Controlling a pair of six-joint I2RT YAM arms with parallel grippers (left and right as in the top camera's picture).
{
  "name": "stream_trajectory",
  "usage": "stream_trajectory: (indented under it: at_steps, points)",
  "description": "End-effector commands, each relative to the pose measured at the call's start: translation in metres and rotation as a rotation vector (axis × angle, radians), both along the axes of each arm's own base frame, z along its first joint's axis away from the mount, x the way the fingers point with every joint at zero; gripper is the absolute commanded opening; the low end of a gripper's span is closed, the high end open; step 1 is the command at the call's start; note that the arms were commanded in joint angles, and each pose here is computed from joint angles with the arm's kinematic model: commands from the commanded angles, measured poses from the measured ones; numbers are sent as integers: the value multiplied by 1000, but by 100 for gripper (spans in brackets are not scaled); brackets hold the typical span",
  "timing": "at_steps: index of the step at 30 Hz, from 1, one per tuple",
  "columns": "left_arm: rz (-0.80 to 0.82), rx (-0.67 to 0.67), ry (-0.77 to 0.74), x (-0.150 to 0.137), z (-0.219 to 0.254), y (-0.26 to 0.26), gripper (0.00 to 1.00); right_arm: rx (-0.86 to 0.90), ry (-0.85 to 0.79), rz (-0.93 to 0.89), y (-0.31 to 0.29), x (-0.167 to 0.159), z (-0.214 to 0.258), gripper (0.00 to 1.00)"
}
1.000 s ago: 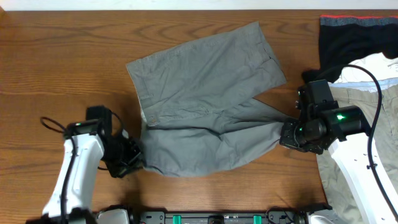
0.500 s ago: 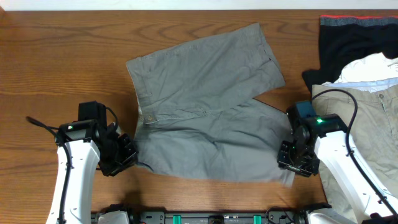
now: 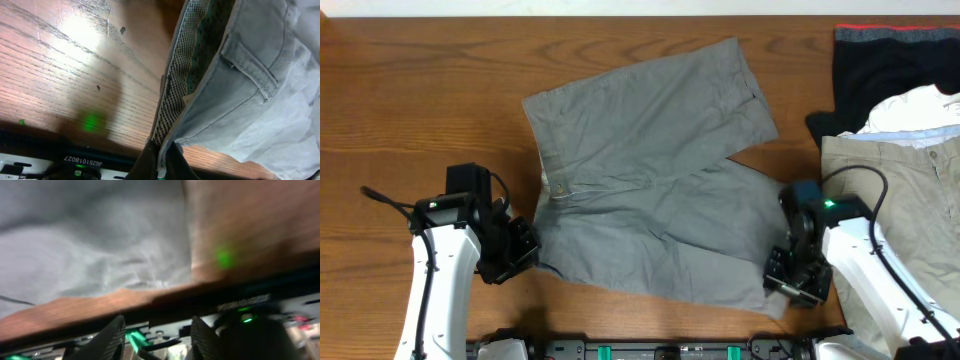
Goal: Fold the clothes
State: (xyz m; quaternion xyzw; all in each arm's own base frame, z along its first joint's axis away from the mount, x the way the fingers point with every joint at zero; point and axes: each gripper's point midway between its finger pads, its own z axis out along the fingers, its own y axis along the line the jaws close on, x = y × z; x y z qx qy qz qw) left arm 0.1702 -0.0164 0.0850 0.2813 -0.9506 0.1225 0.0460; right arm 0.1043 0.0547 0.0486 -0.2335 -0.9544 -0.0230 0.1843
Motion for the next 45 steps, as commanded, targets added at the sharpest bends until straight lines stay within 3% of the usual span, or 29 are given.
stream_trajectory:
  at_steps: [1, 6, 8, 11, 21, 28, 30, 32, 39, 45]
  points:
    - [-11, 19, -12, 2, 3, 3, 6, 73, 77, -70, 15, -21, -7, 41]
    - [-11, 19, -13, 2, 3, 3, 6, 66, 119, -128, 16, -37, -24, 38]
    - [-11, 19, -16, 3, 3, 3, 6, 60, 116, -155, 17, -39, -30, 44]
    - [-10, 19, -16, 3, 3, 3, 6, 56, 73, -180, 17, -33, -42, 49]
    - [-11, 17, -12, 2, 3, 3, 6, -22, -62, -196, 4, -7, -59, 46]
    - [-10, 17, -12, 2, 3, 3, 6, -56, -67, -189, -2, -7, -60, 32]
    - [-11, 17, -12, 2, 3, 3, 6, -55, -67, -188, -2, -7, -60, 14]
    - [-11, 17, -12, 2, 3, 3, 6, -55, -68, -188, -2, -7, -60, 6]
    - [-19, 13, -9, 0, 5, 2, 6, -2, -80, -135, 5, 0, -48, 1]
    - [-16, 8, -22, -12, 24, -1, 6, 37, -174, -67, 10, 26, 8, 1]
